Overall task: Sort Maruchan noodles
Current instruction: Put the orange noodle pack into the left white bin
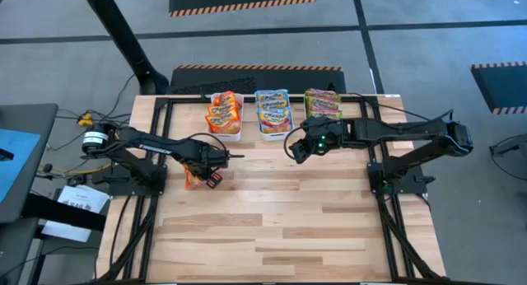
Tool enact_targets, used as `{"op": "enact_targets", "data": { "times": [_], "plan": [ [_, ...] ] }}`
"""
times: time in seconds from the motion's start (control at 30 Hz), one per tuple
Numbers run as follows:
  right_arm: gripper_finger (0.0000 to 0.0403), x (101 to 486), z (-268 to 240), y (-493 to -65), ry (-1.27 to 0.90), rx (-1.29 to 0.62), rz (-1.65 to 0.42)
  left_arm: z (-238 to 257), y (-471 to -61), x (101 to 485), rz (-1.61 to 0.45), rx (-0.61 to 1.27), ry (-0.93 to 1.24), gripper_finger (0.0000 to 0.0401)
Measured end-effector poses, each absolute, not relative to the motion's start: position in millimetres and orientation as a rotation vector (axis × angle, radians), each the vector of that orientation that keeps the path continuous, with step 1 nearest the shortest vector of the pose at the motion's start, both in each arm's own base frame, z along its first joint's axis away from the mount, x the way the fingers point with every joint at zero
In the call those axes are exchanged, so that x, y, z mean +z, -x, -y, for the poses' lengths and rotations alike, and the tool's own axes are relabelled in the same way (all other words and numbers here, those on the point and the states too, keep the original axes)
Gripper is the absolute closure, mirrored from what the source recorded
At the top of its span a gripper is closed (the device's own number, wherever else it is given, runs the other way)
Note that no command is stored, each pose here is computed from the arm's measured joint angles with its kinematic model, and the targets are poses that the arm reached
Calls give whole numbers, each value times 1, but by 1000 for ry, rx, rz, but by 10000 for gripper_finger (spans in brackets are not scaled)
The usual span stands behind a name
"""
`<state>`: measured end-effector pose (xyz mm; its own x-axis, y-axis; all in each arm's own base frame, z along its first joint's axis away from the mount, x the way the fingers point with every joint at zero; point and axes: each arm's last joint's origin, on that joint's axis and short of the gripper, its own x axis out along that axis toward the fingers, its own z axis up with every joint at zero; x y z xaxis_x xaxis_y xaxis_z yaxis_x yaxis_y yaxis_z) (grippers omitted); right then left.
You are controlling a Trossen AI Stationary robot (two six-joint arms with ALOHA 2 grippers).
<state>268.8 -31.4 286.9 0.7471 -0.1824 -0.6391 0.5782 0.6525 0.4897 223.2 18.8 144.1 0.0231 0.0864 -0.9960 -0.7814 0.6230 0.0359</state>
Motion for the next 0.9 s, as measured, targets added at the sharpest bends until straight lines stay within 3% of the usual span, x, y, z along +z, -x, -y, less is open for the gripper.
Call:
{"op": "enact_targets", "data": {
  "times": [0.43,0.9],
  "plan": [
    [276,286,31,-268,-739,-469,-601,-3,-252,183,-1309,664,534,400],
    [276,286,31,-268,-739,-469,-601,6,-271,245,-1154,751,269,401]
  ]
}}
